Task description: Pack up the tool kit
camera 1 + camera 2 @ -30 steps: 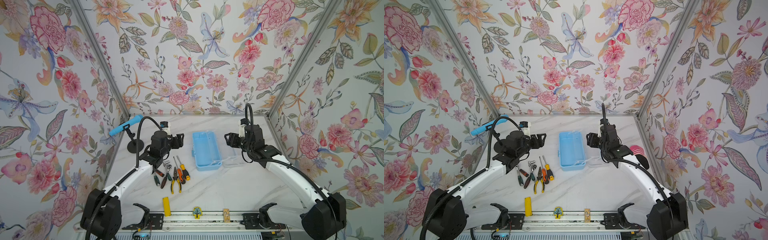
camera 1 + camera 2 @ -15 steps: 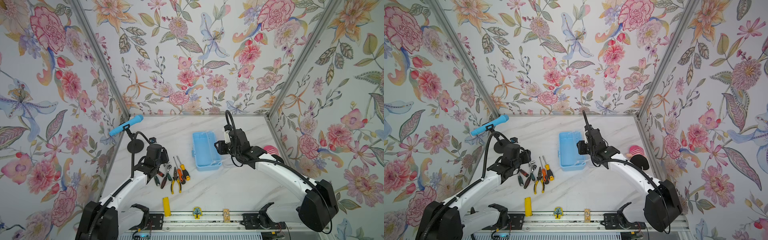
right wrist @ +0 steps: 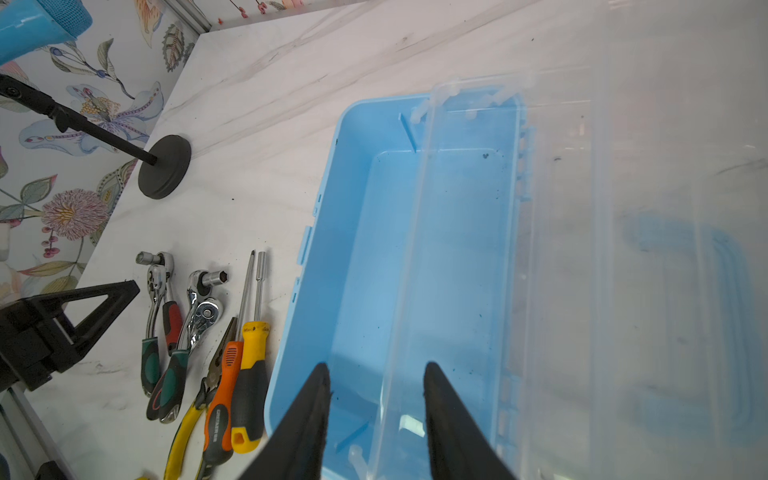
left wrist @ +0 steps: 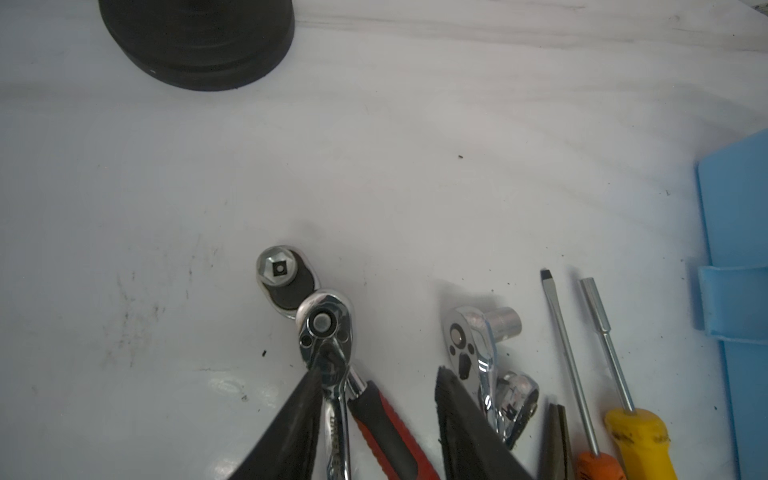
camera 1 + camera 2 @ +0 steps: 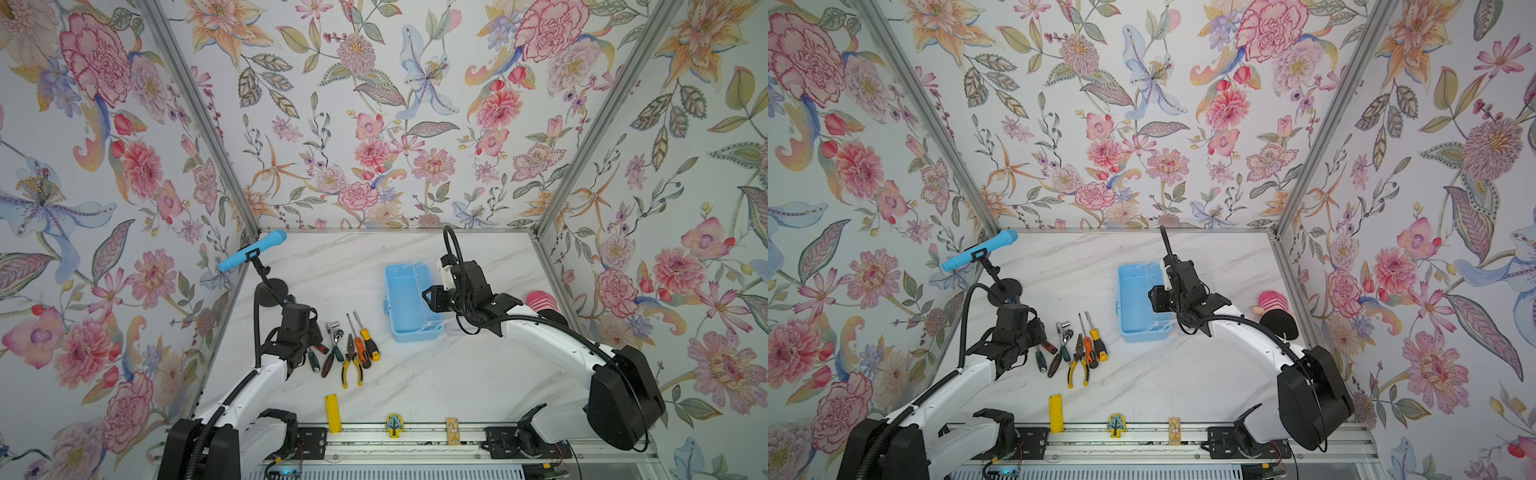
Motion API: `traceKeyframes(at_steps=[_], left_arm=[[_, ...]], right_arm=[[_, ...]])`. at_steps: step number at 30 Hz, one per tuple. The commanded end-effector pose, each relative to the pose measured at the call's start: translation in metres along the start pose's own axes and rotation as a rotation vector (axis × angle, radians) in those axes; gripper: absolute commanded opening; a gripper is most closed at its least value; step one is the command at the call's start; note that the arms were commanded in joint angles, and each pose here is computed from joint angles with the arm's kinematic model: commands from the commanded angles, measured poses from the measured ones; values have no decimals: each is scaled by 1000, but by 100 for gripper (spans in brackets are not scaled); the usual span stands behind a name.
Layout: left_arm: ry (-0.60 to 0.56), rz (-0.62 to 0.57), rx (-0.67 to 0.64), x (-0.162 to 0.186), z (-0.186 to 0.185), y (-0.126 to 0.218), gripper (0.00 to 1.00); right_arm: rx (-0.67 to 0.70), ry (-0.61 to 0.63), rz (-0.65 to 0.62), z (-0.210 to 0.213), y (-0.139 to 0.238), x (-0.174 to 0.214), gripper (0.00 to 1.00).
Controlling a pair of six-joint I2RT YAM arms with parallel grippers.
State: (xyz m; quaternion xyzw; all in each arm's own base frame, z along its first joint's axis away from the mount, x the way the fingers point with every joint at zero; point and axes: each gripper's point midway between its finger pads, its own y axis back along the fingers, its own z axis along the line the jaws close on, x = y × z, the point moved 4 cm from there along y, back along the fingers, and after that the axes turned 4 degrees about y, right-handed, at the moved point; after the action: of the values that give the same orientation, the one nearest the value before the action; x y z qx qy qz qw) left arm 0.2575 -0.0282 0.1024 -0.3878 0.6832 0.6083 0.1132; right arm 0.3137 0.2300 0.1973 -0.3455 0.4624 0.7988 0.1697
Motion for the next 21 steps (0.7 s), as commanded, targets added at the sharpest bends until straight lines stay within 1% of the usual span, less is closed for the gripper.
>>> traceKeyframes(at_steps=[1, 5, 8, 21], left_arm=[[25, 48, 3, 17, 8, 2, 46], [28, 57, -4, 24, 12, 0, 40], [28, 66, -9, 27, 13, -2, 38], [21, 95, -47, 38, 20, -12, 36]], right_arm=[[-23, -10, 5, 3, -5, 3, 39], [-33, -15, 9, 4, -9, 4, 39], [-44, -18, 13, 4, -11, 3, 39], [-45, -58, 17, -6, -14, 8, 41]])
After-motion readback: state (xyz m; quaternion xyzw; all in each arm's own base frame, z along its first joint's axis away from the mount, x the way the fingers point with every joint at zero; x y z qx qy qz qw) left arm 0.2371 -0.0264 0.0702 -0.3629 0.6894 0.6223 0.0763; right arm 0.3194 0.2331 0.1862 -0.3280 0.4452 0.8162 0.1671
